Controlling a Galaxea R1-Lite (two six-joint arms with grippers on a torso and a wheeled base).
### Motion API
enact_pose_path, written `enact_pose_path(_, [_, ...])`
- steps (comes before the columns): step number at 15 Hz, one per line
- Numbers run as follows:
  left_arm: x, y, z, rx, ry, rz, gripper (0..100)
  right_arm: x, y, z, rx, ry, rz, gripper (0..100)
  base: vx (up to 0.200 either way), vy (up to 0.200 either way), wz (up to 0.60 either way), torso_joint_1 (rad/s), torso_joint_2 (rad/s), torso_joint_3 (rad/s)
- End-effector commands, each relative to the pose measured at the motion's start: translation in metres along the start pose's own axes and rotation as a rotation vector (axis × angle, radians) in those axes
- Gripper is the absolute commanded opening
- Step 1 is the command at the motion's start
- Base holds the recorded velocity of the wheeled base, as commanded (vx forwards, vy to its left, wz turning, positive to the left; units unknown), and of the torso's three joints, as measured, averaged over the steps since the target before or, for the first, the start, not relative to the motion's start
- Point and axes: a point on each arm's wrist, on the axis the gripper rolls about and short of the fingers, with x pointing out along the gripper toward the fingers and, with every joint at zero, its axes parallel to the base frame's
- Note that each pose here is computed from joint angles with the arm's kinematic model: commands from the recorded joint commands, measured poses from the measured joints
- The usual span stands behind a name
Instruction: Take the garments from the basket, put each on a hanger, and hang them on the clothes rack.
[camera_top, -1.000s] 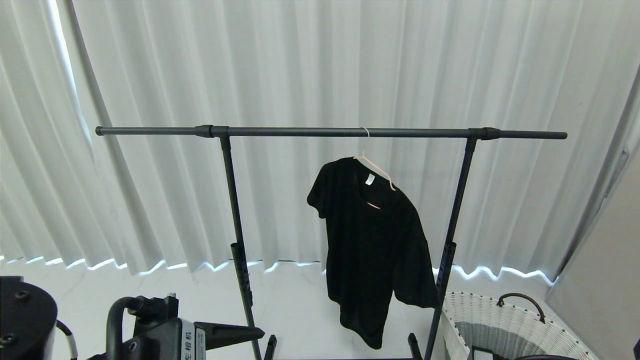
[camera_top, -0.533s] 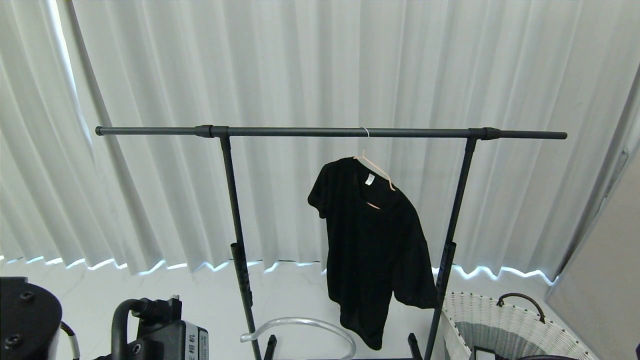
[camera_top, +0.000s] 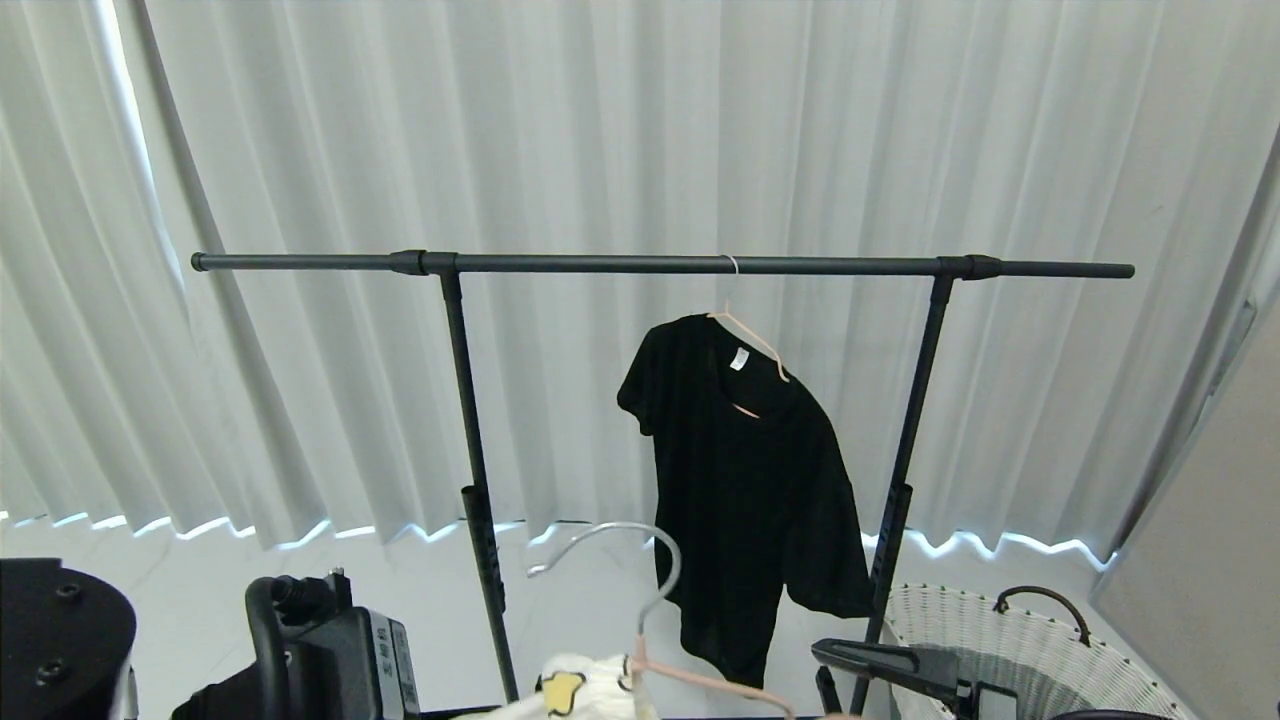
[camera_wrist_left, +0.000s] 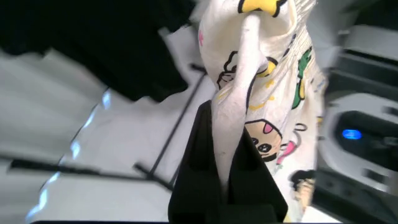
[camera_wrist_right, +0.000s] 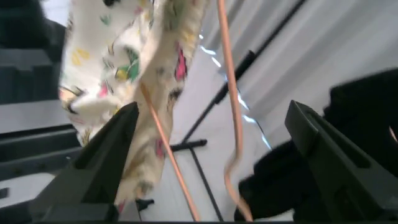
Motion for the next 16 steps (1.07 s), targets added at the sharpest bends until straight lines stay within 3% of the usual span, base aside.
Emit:
enact_pose_path(1, [-0.002,0.009,-0.007,-0.036,0.044,0.12,0,-0.009,-0.008,-0.008,0.013,0.025,-0.041,100,0.0,0.0,0.0,0.0,0.0,0.0])
enact_pose_path(3, [-0.004,0.016,-0.004,-0.055,0.029,0.199,0,-0.01,-0.011,-0.013,0.049,0.048,-0.061,100,0.0,0.0,0.0,0.0,0.0,0.0])
enact_pose_path(4, [-0.007,0.021,0.006,-0.057,-0.035,0.232,0,-0.006,-0.011,-0.017,0.118,0.076,-0.062,100,0.0,0.0,0.0,0.0,0.0,0.0])
enact_pose_path(7, [-0.011,0.029,0.024,-0.064,-0.103,0.287,0,0.018,-0.012,-0.016,0.317,0.085,-0.07,100,0.0,0.0,0.0,0.0,0.0,0.0])
enact_pose_path(8, [-0.014,0.032,0.03,-0.066,-0.121,0.314,0,0.032,-0.013,-0.012,0.419,0.073,-0.082,100,0.0,0.0,0.0,0.0,0.0,0.0])
enact_pose_path(11, [-0.018,0.035,0.039,-0.062,-0.156,0.328,0,0.07,-0.026,0.0,0.629,0.006,-0.23,100,0.0,0.0,0.0,0.0,0.0,0.0])
enact_pose_path(13, [-0.019,0.036,0.043,-0.058,-0.166,0.331,0,0.083,-0.038,-0.002,0.662,-0.006,-0.288,100,0.0,0.0,0.0,0.0,0.0,0.0])
enact_pose_path(16, [-0.02,0.036,0.044,-0.056,-0.172,0.328,0,0.089,-0.036,-0.007,0.656,0.015,-0.288,100,0.0,0.0,0.0,0.0,0.0,0.0])
